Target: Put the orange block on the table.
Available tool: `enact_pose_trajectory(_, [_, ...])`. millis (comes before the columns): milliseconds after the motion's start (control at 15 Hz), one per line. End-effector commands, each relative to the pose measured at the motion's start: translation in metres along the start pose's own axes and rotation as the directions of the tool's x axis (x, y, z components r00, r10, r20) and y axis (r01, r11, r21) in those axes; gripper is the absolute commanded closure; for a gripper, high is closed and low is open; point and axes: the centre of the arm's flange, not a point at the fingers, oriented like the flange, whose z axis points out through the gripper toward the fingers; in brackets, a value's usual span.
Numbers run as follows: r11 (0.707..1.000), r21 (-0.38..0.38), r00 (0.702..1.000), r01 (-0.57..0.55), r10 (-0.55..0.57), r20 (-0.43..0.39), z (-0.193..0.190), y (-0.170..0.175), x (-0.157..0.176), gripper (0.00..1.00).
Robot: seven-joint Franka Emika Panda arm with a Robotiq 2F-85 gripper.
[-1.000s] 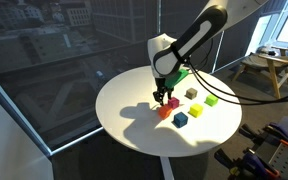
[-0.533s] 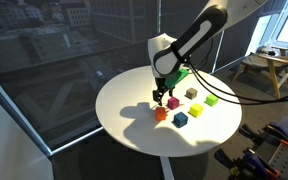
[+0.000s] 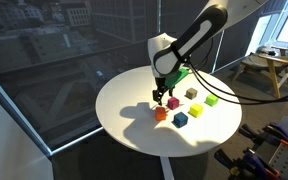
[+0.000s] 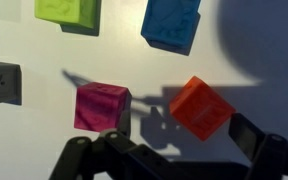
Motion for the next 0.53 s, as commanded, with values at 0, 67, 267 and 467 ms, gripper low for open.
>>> enact_pose_trajectory(0, [1.0,0.003,1.0,0.002,-0.002,-0.014,-0.018,0.002,-0.006,0.0])
enact_pose_trajectory(67, [1.0,0.007,1.0,0.003,-0.003,-0.022,-0.022,0.002,-0.009,0.0])
enact_pose_trajectory(267, [1.0,0.022,0.999,0.01,-0.009,-0.042,-0.034,0.001,-0.016,0.0])
enact_pose_trajectory(467, [0.999,0.033,0.998,0.015,-0.013,-0.058,-0.047,0.001,-0.026,0.0])
